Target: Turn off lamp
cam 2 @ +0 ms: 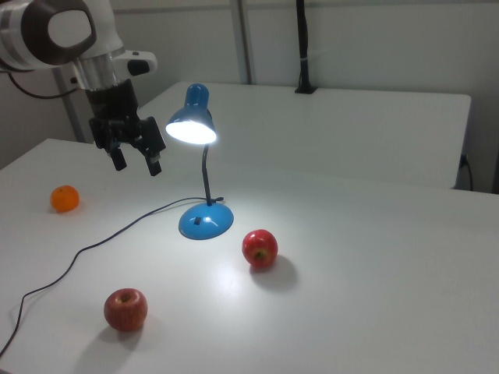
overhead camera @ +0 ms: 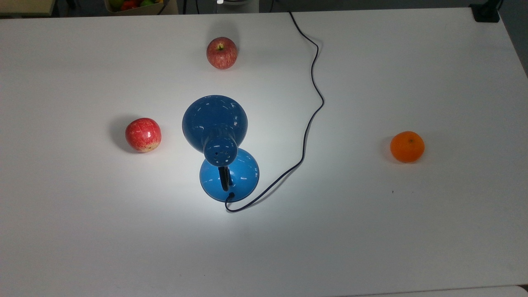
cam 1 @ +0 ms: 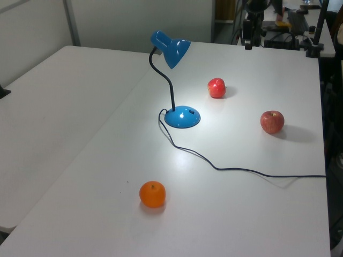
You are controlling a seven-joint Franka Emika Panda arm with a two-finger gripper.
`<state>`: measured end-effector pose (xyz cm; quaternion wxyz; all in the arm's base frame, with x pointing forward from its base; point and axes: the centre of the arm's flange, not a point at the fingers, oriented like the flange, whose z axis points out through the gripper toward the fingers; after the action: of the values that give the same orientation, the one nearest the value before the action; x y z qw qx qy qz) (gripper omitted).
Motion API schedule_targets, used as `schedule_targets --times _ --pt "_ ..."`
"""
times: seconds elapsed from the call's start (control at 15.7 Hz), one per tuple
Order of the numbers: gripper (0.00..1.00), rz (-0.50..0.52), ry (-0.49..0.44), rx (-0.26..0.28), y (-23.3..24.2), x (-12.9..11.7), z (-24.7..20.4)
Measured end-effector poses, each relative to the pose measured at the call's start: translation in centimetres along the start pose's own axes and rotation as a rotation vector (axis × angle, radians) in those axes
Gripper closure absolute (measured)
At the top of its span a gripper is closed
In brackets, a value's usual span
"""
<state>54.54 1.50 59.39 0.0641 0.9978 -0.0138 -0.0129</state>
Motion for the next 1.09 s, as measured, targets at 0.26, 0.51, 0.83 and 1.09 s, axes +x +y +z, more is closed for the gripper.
schedule_targets --times 0.26,0.51,0.83,1.09 --pt "0.07 -0.093 -0.004 0.000 0.02 0.07 0.20" --pt "0.47 -0.131 -0.005 0.001 0.36 0.09 0.25" --pt "0.98 -0.134 -0.006 0.002 0.57 0.11 0.30" --pt "0.99 -0.142 -0.007 0.005 0.53 0.15 0.39"
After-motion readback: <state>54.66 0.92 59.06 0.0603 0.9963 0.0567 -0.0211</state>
